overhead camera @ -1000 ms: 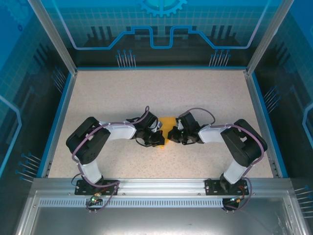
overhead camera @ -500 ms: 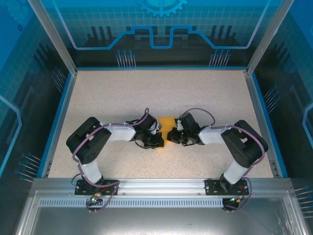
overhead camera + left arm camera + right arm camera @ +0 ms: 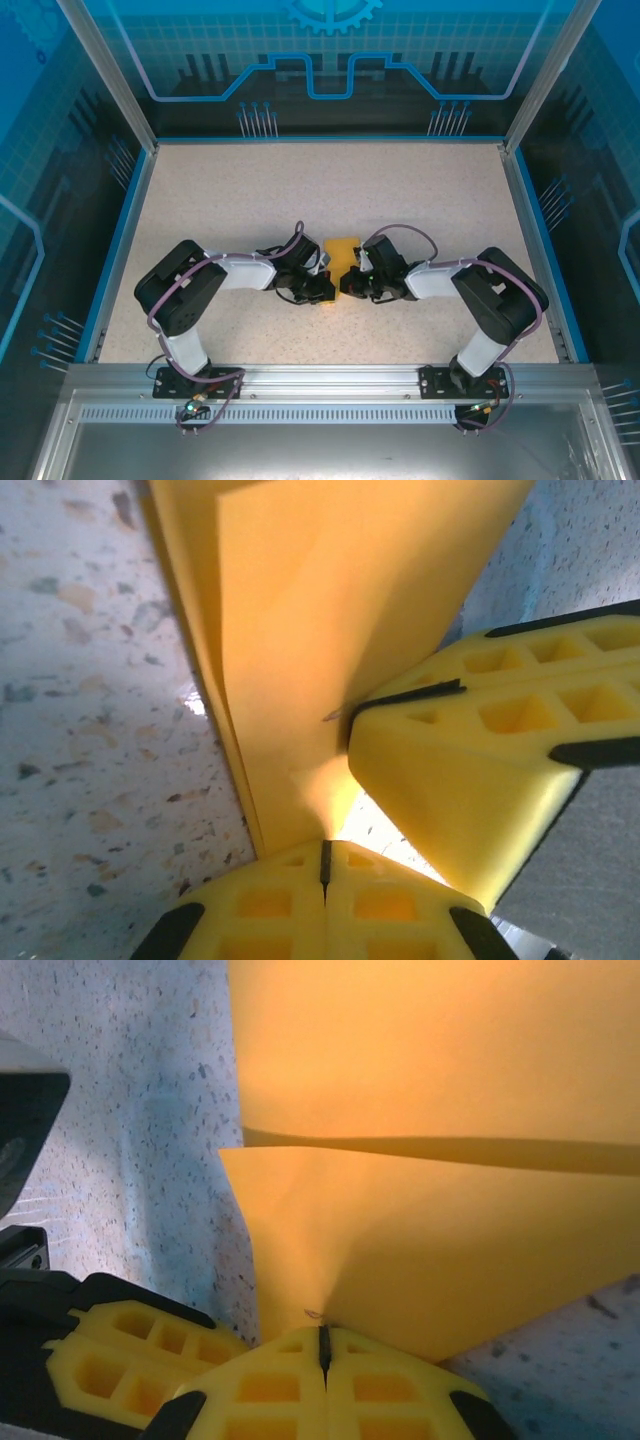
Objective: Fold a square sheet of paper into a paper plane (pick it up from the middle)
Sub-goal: Third fold the triangle at the center of the table.
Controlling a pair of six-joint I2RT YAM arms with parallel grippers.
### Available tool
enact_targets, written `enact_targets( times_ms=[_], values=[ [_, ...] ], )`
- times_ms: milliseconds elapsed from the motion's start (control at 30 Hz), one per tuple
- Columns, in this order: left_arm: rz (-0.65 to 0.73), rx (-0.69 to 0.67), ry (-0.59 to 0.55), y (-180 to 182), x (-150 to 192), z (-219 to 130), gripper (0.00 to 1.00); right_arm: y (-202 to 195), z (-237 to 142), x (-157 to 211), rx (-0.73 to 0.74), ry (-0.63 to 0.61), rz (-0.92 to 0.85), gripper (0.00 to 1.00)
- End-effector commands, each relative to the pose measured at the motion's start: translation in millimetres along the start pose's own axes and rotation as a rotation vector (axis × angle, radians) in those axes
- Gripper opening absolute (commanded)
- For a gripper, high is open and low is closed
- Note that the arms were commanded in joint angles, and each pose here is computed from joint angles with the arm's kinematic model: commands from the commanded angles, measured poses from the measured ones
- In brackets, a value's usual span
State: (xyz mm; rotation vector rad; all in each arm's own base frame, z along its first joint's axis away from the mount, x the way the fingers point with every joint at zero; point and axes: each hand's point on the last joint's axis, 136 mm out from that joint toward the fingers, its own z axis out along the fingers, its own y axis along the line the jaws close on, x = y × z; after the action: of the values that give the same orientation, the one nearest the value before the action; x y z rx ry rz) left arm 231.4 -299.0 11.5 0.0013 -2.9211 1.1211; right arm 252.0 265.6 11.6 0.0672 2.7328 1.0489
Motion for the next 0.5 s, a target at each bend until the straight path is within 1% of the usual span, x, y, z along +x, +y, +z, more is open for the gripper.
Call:
enact_targets(
  times_ms=[0,233,467],
  values=[
    [-0.104,-0.207,0.056,59.7,28.9,6.3,0.00,-32.4,-7.0,-13.7,0.115,-0.024,0.019,0.00],
    [-0.148,-0.264,0.101,80.3,46.1,6.6,0.00,-54.3,-13.4,-48.2,0.156,-0.079,0.058,0.00],
    [-0.140,-0.259,0.100,77.6,45.5,5.2,0.00,-66.9,-27.5,-82.4,0.189,-0.144,0.111,0.00]
  ],
)
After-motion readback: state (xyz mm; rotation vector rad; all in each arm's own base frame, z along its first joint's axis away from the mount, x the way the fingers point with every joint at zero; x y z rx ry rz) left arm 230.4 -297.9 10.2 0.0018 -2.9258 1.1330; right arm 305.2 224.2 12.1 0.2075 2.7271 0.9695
